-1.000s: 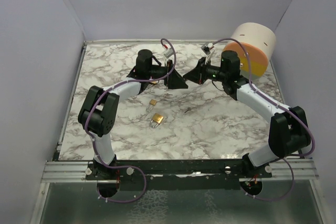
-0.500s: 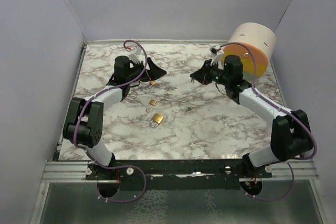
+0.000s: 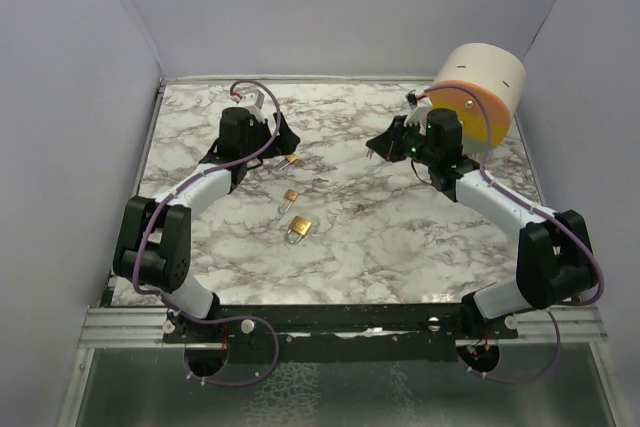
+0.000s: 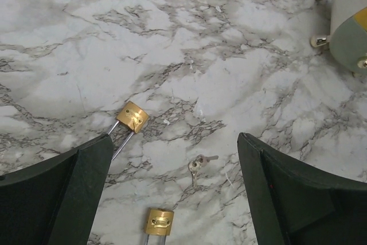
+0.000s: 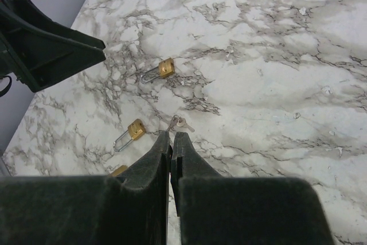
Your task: Unlock with the key
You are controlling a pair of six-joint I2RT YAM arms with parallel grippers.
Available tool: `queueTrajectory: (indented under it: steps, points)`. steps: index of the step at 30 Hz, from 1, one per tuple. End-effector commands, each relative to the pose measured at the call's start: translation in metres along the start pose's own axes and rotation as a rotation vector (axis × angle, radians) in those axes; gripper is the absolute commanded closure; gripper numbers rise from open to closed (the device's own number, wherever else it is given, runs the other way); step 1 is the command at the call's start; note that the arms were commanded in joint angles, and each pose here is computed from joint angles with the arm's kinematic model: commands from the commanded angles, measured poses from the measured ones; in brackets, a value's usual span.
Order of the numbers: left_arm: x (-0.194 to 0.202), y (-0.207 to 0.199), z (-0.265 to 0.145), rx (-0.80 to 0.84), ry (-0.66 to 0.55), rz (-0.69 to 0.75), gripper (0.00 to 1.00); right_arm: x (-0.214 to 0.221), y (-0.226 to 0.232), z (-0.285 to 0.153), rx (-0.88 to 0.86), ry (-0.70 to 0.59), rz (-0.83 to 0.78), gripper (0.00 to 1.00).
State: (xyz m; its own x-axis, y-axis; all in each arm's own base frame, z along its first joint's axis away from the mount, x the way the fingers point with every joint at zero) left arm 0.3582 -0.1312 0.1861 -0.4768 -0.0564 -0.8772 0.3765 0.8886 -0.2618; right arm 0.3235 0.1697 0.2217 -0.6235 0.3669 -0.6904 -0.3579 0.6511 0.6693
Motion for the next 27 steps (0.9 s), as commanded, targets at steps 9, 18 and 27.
queueTrajectory:
  steps: [9,18,27]
  points:
    - [0.022,-0.007,0.021,-0.075,0.175,0.191,0.08,0.0,-0.001,0.006,0.006,-0.042,0.115,0.99]
    - [0.043,0.007,0.042,-0.154,0.253,0.242,0.07,0.003,-0.003,0.006,0.015,-0.028,0.128,0.99]
    - [0.053,0.02,0.061,-0.168,0.305,0.368,0.07,0.006,-0.004,0.003,0.012,-0.021,0.113,0.99]
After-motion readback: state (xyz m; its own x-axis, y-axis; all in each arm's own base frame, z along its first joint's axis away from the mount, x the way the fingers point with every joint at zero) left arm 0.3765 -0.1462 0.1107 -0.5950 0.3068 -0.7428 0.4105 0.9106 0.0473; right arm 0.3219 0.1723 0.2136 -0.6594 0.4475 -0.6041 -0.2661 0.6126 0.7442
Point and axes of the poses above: each gripper's point midway between its finger pads, its own z axis out along the fingers, its own y axis along the line the jaws close on, x = y × z, the point moved 9 cm from there along -z, back along the fingers, and after that the axes turned 15 degrees about z, right-handed, at the moved point
